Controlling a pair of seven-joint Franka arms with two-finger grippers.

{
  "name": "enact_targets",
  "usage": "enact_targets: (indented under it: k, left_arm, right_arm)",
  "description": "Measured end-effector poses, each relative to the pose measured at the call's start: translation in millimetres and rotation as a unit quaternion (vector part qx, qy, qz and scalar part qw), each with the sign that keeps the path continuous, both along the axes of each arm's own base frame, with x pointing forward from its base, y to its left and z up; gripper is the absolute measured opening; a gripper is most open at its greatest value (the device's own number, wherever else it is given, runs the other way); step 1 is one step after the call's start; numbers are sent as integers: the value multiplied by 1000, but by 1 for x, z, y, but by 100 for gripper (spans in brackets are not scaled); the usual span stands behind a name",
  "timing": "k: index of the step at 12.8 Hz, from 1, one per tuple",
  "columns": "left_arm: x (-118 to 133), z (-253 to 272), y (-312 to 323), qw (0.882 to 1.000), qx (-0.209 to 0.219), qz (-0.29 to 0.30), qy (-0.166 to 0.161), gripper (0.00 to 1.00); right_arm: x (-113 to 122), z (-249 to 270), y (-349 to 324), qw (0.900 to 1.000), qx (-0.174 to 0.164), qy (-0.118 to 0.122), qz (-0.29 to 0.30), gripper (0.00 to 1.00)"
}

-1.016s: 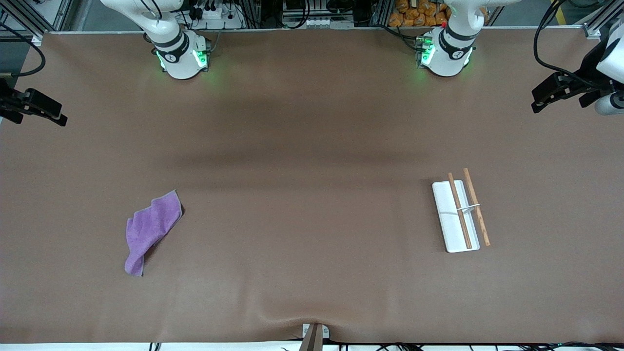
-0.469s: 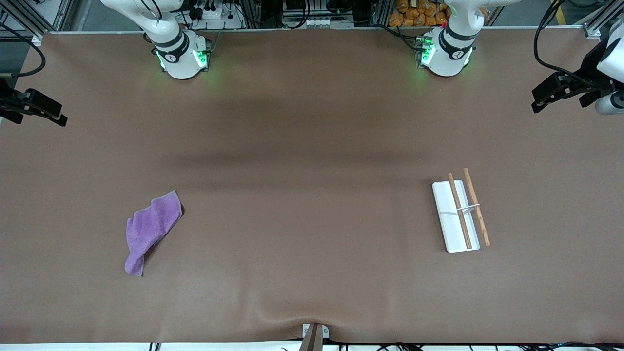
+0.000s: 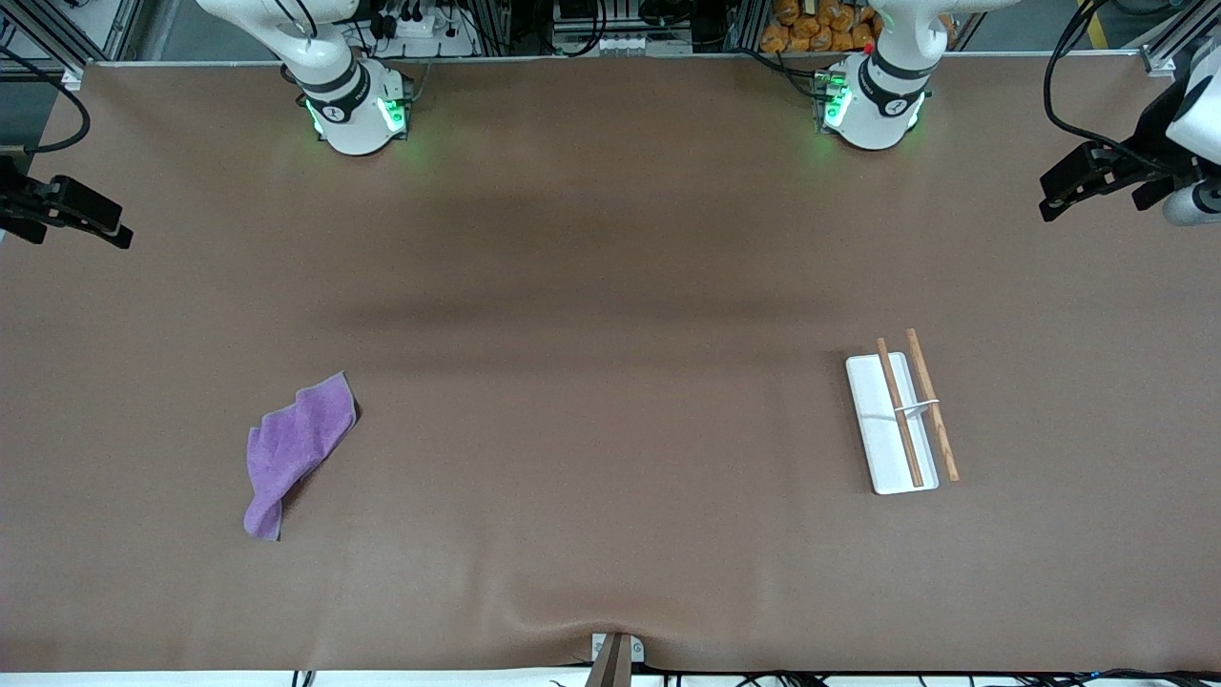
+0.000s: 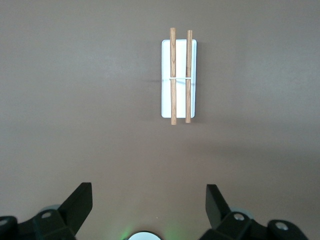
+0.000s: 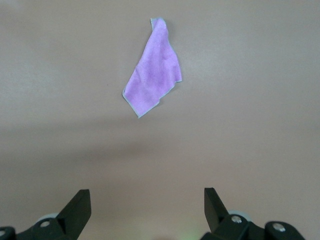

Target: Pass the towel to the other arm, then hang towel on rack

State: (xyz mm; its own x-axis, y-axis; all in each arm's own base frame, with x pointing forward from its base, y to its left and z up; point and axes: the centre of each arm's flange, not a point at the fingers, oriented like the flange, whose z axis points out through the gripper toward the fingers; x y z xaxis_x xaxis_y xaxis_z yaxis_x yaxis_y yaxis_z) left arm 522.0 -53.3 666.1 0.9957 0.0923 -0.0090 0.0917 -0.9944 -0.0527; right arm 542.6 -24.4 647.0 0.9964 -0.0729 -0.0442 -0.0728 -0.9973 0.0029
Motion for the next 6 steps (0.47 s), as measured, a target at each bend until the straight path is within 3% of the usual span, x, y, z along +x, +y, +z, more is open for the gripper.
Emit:
enact_targets:
  k: [3, 6]
  left_arm:
    - [0, 0, 0, 1000, 0, 0, 0, 100]
    - [0, -1, 0, 1000, 0, 0, 1, 100]
  right_arm:
    - [3, -5, 1, 1000, 0, 3, 1, 100]
    - [29, -53, -6, 999, 2, 33, -4, 100]
